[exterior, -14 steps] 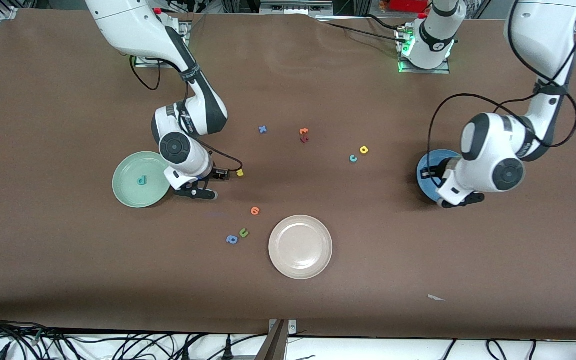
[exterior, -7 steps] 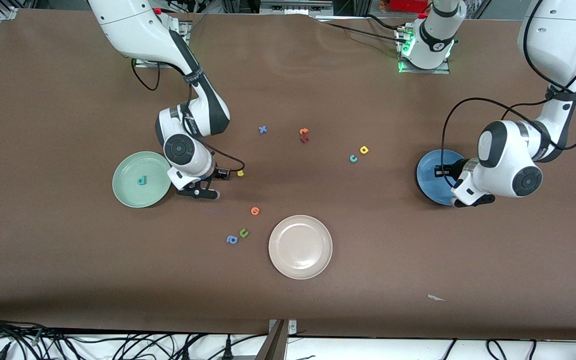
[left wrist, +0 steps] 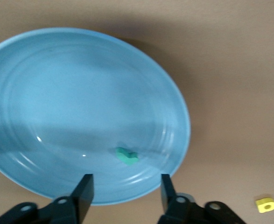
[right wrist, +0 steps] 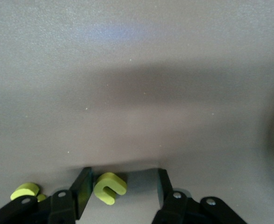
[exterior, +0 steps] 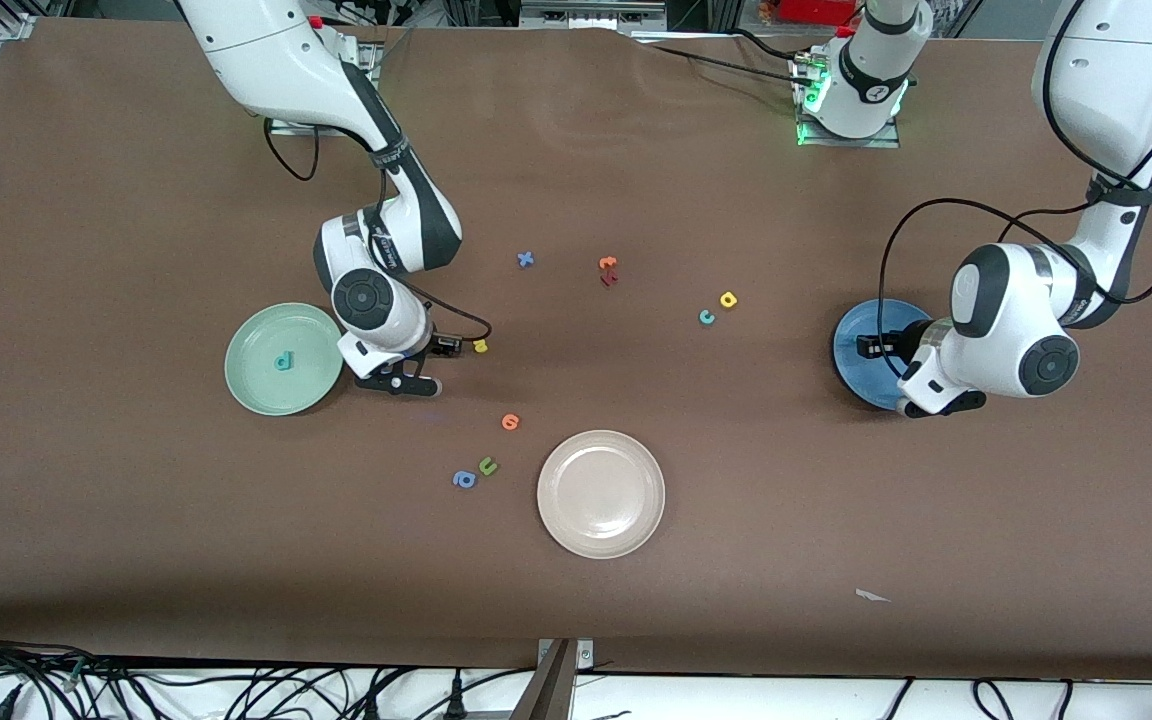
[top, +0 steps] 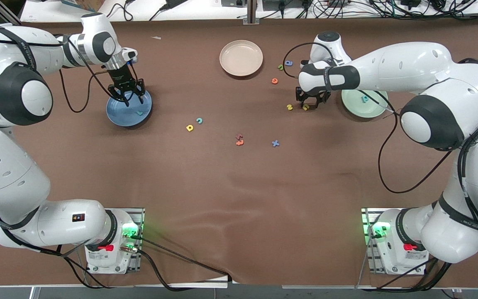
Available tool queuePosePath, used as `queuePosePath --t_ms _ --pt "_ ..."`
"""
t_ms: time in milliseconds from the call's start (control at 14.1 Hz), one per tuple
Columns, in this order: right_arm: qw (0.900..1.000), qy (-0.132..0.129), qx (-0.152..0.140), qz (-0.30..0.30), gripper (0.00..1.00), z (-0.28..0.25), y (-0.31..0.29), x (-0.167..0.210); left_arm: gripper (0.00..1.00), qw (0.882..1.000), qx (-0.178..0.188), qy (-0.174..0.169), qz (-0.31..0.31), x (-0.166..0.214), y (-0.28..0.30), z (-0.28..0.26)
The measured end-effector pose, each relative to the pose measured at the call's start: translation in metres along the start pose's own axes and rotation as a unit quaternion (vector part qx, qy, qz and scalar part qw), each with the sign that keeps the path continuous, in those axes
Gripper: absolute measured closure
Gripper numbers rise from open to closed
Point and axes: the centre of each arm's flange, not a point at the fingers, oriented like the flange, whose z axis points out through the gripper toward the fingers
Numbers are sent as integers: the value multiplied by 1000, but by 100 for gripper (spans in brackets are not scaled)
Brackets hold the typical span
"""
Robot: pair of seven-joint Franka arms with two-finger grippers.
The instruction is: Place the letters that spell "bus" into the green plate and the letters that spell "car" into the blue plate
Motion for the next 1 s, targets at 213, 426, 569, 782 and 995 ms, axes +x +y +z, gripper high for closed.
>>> queuePosePath --t_ms 213,426,569,782,995 --pt "1000 -1 1 -3 36 0 -6 -4 1 1000 -1 4 -13 -15 48 -6" --pt "1000 -2 2 1 46 0 -12 -8 1 999 -2 4 -42 -38 101 -3" --pt "1000 -2 2 0 54 0 -14 -10 2 998 -12 27 -58 -54 132 9" --pt "1000 1 5 -1 70 -5 -15 -10 5 995 -28 71 -67 -84 149 37" --pt "1000 -3 1 1 70 -19 -6 -5 9 992 -36 95 -79 -105 153 60"
